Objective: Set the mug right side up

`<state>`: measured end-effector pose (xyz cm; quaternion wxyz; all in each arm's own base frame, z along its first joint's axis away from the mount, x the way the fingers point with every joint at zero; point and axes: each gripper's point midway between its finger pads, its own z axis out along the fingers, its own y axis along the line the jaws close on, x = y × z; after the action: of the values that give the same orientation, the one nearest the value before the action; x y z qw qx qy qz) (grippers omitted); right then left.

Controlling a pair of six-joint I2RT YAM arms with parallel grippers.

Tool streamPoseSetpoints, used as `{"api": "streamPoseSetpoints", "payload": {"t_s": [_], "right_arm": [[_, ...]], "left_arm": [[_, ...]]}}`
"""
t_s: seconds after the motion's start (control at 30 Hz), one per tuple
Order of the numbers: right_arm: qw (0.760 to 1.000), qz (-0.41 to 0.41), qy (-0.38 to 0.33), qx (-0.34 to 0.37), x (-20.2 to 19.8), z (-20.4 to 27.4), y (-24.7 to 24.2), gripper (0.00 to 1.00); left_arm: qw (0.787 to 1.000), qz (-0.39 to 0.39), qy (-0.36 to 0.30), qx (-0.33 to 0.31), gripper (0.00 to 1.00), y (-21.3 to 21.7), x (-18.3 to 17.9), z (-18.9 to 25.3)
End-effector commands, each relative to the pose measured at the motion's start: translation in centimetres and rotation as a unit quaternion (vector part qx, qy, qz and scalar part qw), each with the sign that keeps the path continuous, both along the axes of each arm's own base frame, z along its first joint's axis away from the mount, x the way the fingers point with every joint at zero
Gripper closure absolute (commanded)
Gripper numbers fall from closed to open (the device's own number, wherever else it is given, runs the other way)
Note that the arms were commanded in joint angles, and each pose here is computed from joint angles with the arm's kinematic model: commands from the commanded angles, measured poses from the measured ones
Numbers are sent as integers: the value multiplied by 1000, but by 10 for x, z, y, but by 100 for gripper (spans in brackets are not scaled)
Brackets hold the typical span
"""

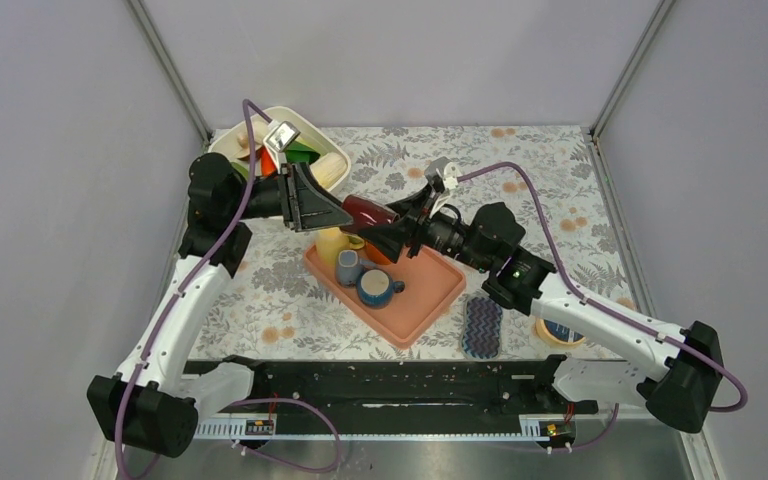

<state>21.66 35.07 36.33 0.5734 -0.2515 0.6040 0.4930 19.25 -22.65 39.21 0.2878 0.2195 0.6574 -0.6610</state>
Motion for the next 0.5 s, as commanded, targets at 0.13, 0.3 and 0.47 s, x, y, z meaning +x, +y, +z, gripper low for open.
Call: {"api": "streamPoseSetpoints", "payload": {"t_s": [0.13, 0.3, 0.47], "right_arm": [[992, 36, -59, 104, -8, 72, 7, 100], [990, 64, -46, 114, -10, 70, 19, 100], [992, 64, -40, 102, -11, 57, 19, 97]], "left_arm": [[999, -40, -19, -16, 60, -13, -22, 16], [999, -26, -27, -7, 99, -14, -14, 22], [999, -12, -32, -5, 100, -13, -14, 23]]}}
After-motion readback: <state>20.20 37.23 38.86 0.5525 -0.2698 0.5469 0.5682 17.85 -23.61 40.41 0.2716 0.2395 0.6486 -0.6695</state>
